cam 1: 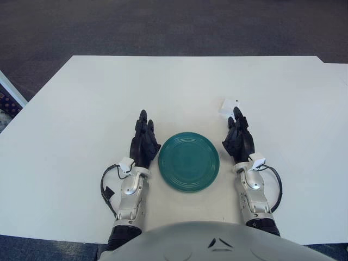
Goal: Put the charger into the plate.
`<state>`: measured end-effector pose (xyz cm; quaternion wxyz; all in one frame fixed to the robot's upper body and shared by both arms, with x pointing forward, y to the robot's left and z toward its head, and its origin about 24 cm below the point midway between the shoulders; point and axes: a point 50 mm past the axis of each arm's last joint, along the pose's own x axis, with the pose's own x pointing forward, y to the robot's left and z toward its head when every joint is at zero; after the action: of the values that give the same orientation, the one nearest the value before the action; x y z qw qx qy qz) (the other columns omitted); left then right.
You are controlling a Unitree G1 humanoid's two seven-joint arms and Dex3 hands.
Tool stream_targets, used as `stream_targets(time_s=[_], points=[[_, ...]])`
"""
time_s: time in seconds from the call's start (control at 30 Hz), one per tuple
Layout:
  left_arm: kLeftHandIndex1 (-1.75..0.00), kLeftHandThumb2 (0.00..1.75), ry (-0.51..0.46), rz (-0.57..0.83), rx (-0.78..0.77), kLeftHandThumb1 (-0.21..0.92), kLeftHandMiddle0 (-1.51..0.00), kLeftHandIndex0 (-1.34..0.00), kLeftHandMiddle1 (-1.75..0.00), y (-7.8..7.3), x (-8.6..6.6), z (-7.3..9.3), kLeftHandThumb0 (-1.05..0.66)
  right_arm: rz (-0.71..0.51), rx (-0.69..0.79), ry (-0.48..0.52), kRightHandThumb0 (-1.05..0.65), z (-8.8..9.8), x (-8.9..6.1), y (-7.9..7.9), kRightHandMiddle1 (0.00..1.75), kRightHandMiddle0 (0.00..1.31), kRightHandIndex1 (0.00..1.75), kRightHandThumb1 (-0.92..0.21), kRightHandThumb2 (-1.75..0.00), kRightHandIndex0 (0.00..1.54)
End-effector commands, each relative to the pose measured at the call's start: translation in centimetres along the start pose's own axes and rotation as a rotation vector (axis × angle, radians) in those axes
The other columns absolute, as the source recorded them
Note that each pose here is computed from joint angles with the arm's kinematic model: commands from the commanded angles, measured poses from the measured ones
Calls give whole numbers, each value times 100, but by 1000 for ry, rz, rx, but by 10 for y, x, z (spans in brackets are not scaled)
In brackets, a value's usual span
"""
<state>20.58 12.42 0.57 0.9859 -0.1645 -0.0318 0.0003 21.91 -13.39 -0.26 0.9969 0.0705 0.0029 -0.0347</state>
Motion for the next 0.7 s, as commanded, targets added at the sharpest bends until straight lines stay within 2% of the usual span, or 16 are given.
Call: stream_targets(time_s=[0.0,0.2,0.67], points=[[-3,81,91,21,-14,92,0,-2,0,-1,-10,-13,-105,-32,-18,127,-77,-21,-13,-6,15,0,0,-92,-98,0],[-4,83,121,22,4,92,0,-2,0,2,-10,-14,-105,-36,-14,127,-79,-22,-14,-5,15,0,0,-92,-98,0],[-4,81,101,32,-24,92,0,-2,0,-1,-9,-13,-105,-46,-1,121,-79,-22,-14,-6,15,0,0,-92,-98,1]])
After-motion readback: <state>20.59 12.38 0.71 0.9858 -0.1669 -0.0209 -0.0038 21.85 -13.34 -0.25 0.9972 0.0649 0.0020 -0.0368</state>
